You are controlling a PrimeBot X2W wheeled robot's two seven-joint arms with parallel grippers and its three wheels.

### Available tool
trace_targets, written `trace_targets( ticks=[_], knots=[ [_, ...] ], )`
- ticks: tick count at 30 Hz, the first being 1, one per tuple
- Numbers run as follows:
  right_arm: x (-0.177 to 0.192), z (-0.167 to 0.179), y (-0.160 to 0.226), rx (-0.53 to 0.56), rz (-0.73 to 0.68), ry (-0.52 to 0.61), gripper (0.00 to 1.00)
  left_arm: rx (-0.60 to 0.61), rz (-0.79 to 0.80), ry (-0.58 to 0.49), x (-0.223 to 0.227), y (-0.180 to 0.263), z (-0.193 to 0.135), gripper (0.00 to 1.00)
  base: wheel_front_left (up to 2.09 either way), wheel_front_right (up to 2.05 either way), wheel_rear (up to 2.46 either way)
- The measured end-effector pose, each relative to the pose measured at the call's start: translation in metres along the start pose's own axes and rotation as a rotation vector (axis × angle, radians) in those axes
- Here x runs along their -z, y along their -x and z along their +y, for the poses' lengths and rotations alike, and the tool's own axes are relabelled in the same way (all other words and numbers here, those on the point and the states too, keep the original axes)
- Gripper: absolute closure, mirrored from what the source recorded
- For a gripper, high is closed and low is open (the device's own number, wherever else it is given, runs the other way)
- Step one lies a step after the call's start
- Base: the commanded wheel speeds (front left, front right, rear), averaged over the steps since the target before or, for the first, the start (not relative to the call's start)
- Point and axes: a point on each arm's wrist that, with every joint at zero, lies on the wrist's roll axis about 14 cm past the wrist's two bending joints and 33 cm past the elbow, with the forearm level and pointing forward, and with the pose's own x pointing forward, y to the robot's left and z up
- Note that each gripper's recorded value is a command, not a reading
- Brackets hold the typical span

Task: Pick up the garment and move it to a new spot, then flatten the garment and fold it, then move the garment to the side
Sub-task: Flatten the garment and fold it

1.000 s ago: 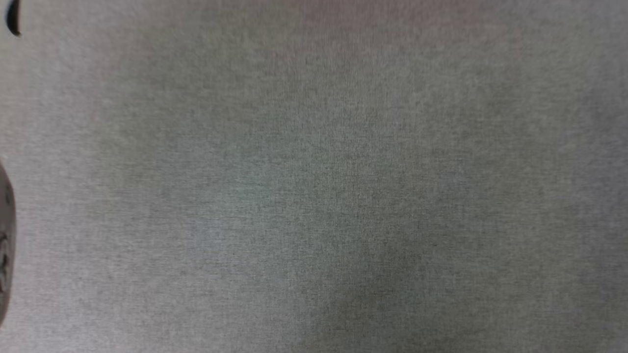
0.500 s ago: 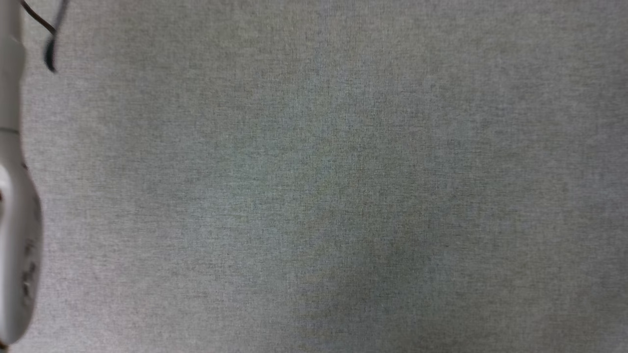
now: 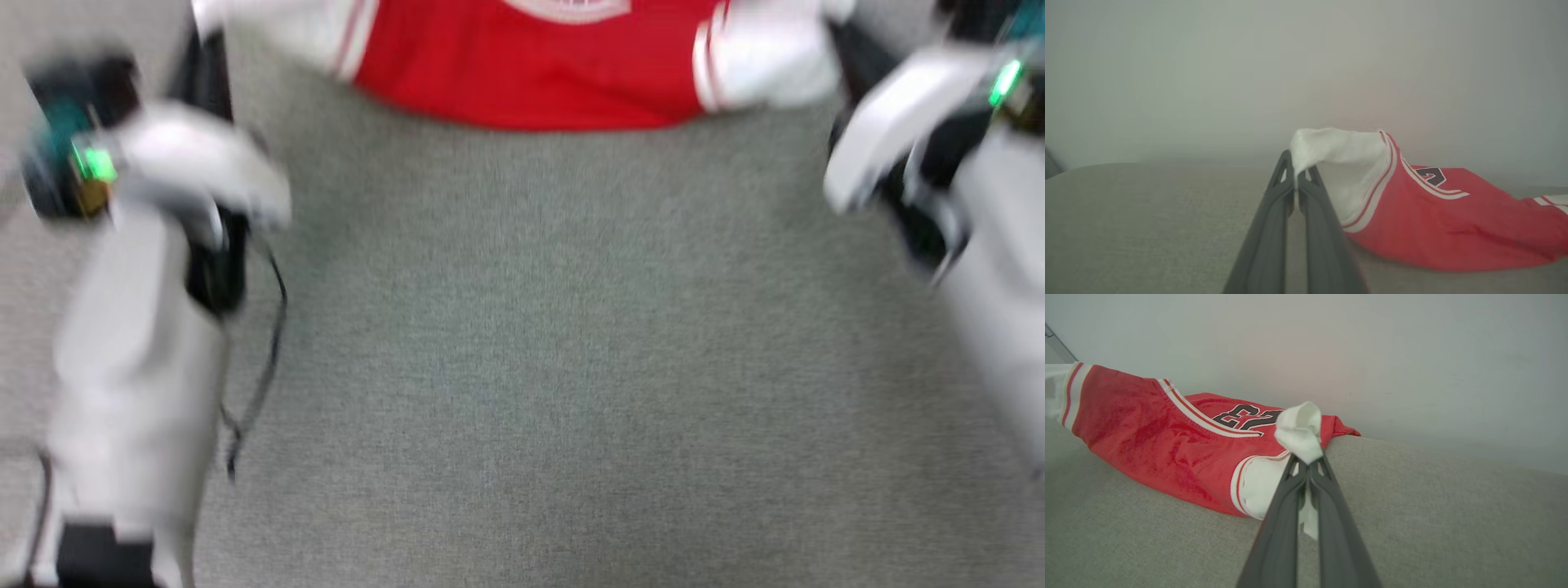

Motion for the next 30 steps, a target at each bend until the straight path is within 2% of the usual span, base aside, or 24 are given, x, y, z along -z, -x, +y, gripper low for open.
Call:
trace_targets(
  ticks=[7, 18, 25, 30],
  knots=[
    [0.047, 0.013, 0.082, 0.005, 0.082, -0.058, 1.0, -0.048, 0.095, 0.045, 0.038, 0.104, 0.003, 1.0, 0.0, 0.0, 0.0],
    [0.107, 0.032, 0.197, 0.04, 0.159, -0.173, 1.0, -0.149, 0.194, 0.054, 0.06, 0.235, 0.011, 1.0, 0.0, 0.0, 0.0],
    [0.152, 0.032, 0.275, 0.116, 0.258, -0.233, 1.0, -0.184, 0.271, 0.061, 0.066, 0.295, 0.01, 1.0, 0.0, 0.0, 0.0],
    [0.173, 0.042, 0.307, 0.148, 0.341, -0.253, 1.0, -0.205, 0.297, 0.063, 0.068, 0.313, 0.01, 1.0, 0.0, 0.0, 0.0]
  ],
)
